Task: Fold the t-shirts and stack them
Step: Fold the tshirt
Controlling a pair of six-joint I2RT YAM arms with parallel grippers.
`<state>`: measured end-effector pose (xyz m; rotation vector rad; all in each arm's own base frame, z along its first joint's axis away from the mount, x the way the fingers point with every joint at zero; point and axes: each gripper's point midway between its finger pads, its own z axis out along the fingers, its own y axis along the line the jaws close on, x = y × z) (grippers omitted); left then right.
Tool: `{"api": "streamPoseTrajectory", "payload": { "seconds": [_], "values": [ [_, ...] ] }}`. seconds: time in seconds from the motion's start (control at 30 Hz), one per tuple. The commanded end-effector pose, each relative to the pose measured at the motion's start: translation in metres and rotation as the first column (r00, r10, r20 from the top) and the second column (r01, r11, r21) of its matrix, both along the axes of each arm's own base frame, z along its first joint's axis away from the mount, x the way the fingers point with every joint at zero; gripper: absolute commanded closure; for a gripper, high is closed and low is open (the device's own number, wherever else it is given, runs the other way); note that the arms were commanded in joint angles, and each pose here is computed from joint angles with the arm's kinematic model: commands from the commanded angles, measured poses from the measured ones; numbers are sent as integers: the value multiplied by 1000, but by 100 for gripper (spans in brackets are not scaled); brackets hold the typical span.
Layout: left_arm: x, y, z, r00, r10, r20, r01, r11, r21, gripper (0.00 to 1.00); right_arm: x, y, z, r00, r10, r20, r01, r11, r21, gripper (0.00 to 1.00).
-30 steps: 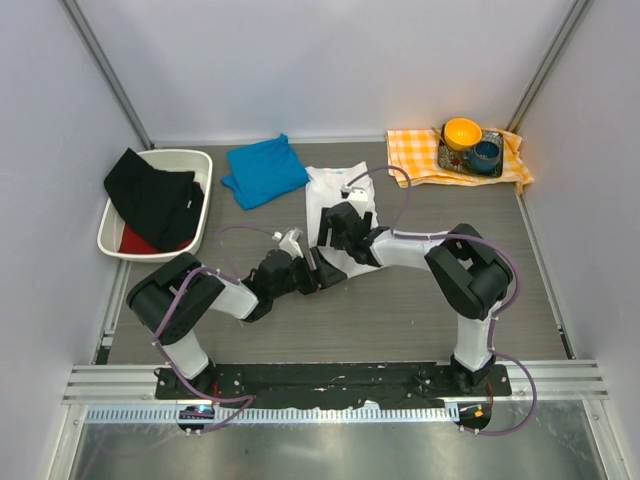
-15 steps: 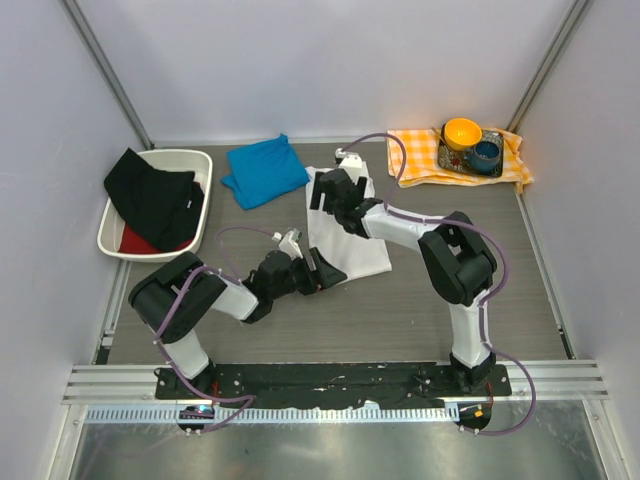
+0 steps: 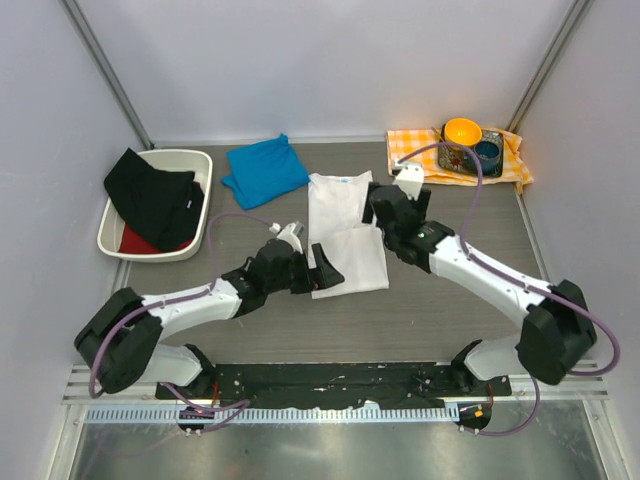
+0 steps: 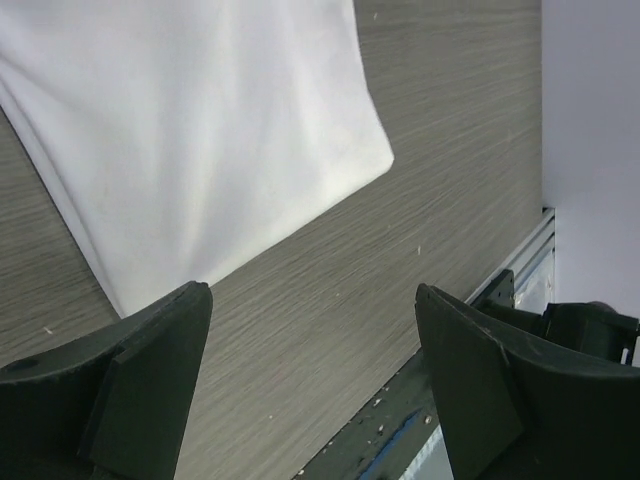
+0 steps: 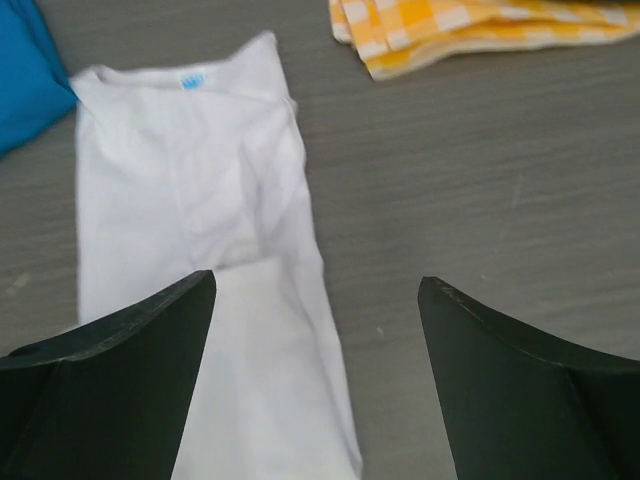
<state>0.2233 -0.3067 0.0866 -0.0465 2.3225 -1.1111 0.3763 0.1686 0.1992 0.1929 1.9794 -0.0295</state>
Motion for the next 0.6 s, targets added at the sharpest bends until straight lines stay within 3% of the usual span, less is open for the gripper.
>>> {"api": "streamPoseTrajectory", "payload": {
  "seconds": [0.0, 0.27, 0.57],
  "values": [
    [-6, 27, 9, 998, 39, -40, -32, 985, 168, 12, -54, -37, -46, 990, -33, -139, 30, 999, -27, 11],
    [-33, 59, -35, 980, 130, -148, -93, 968, 233, 14, -112, -35, -106, 957, 80, -278, -43, 990, 136, 13],
    [-39, 52, -64, 973, 138, -185, -113, 984, 140, 13, -128, -9, -131, 935, 198, -295, -103, 946, 306, 15]
  ]
}}
